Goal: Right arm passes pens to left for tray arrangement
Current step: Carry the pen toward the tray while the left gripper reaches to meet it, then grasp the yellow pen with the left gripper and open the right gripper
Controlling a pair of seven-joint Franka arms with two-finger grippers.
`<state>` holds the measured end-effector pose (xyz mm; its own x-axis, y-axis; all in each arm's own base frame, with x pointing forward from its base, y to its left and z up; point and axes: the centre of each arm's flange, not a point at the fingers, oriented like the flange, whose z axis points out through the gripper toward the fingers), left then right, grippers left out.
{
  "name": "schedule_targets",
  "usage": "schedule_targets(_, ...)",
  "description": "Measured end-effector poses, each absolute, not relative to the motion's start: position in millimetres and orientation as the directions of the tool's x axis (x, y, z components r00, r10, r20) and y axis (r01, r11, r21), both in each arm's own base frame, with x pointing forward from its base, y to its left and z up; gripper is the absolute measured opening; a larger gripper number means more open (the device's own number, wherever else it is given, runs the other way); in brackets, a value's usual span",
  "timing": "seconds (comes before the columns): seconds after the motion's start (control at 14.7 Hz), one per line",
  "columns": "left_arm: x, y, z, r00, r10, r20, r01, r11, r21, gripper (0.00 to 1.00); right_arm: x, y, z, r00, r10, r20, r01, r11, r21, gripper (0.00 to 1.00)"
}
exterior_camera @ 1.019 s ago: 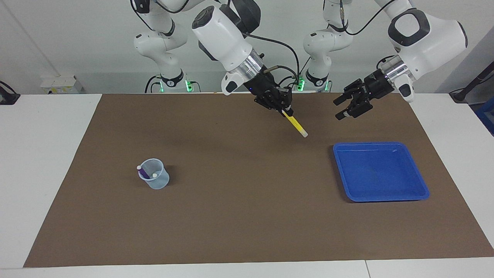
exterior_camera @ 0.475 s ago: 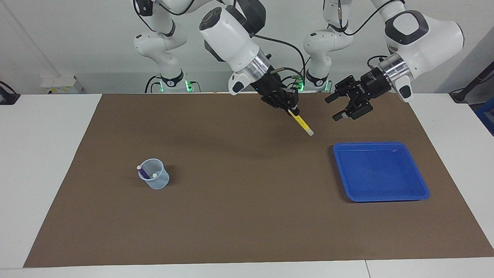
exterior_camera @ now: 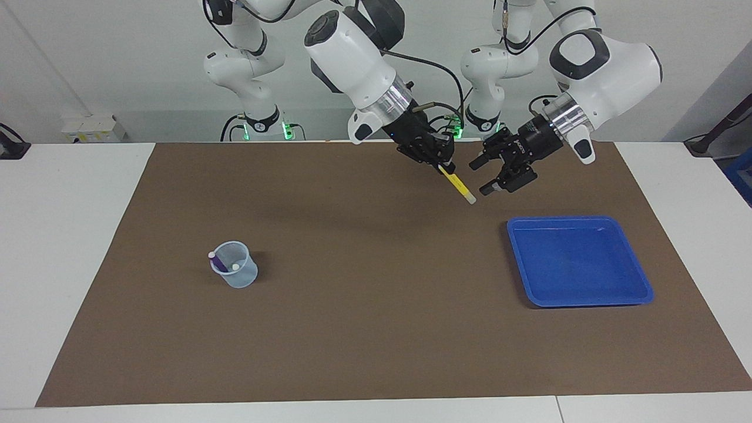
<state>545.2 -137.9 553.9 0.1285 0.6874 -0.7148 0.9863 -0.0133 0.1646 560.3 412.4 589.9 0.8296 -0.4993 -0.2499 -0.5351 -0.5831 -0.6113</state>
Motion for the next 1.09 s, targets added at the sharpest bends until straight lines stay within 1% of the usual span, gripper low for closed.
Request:
schedule_targets(0.2, 546, -142, 554, 0.11, 0.689, -0.716, 0.986, 0.015, 0.166, 0.81, 560, 412, 590, 0.83, -0.499, -0.25, -0.535, -0.583, -0.612, 0.18)
schedule_targets(0.48, 543, -159, 548, 0.105, 0.692, -0.714, 0.985, 0.025, 0.17, 0.8, 559, 414, 591, 0.83, -0.498, -0.251, -0.535, -0.583, -0.611, 0.18)
schedule_targets(0.61, 542, -164, 545, 0.106, 0.692, -0.714, 0.986, 0.02, 0.165, 0.78, 558, 416, 591, 0.824, -0.503, -0.26, -0.544, -0.578, -0.608, 0.18)
schedule_targets(0.68, 541, -165, 544, 0.105, 0.692, -0.714, 0.986, 0.019, 0.164, 0.74, 557, 416, 591, 0.822, -0.506, -0.263, -0.548, -0.576, -0.607, 0.18)
schedule_targets(0.75, 541, -164, 544, 0.105, 0.692, -0.714, 0.986, 0.019, 0.163, 0.74, 557, 417, 591, 0.821, -0.506, -0.264, -0.55, -0.575, -0.606, 0.18)
schedule_targets(0.95, 541, -165, 544, 0.105, 0.692, -0.714, 0.986, 0.019, 0.163, 0.39, 557, 417, 592, 0.821, -0.506, -0.264, -0.549, -0.574, -0.607, 0.18)
schedule_targets(1.02, 541, -165, 544, 0.105, 0.692, -0.714, 0.986, 0.019, 0.163, 0.3, 557, 417, 592, 0.821, -0.506, -0.264, -0.549, -0.574, -0.608, 0.18)
schedule_targets(1.09, 541, -165, 544, 0.105, 0.692, -0.715, 0.987, 0.019, 0.163, 0.3, 557, 418, 592, 0.821, -0.505, -0.264, -0.549, -0.574, -0.608, 0.18)
